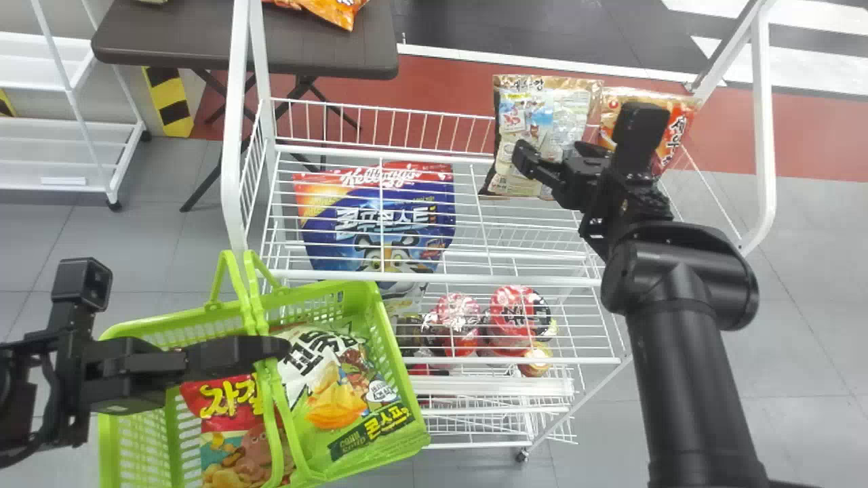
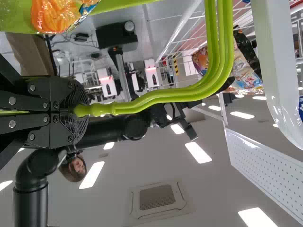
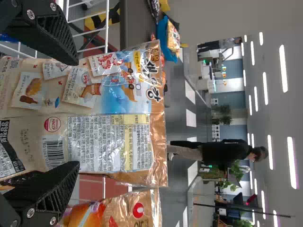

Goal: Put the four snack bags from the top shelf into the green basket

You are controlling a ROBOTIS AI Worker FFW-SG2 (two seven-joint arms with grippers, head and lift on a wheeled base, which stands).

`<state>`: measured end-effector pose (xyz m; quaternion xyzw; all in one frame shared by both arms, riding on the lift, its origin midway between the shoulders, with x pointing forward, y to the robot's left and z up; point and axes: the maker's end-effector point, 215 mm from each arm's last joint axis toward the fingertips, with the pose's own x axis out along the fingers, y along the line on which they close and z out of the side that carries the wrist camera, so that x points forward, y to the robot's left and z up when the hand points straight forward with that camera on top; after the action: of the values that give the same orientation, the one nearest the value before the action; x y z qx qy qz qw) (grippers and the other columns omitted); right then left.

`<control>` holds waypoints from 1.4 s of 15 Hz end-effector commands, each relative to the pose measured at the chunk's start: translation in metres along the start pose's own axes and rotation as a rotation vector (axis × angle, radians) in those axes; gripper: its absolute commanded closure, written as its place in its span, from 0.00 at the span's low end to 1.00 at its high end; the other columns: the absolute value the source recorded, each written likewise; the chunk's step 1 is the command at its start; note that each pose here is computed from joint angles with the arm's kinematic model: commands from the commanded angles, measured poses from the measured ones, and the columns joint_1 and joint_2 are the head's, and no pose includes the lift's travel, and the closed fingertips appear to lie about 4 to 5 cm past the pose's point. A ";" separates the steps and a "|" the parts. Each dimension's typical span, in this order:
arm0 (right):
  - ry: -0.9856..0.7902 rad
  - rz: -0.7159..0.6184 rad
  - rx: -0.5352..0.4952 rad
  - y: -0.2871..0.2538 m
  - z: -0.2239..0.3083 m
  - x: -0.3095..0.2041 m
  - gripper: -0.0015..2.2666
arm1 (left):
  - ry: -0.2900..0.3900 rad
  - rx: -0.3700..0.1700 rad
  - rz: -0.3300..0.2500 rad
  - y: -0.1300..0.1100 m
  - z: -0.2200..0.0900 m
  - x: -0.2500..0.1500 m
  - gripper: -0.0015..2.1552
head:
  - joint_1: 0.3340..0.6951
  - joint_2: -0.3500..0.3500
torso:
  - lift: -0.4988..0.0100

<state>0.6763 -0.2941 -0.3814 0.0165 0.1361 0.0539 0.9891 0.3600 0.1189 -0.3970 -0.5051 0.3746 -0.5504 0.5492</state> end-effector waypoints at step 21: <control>0.352 0.245 0.228 0.114 -0.050 -0.194 1.00 | -0.028 0.003 -0.005 -0.001 0.002 -0.010 1.00 | 1.00 0.32 | 0.98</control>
<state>0.5025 -0.2161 -0.3652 0.1216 0.2667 0.1414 0.9456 0.3602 0.1290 -0.3991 -0.5117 0.3683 -0.5420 0.5557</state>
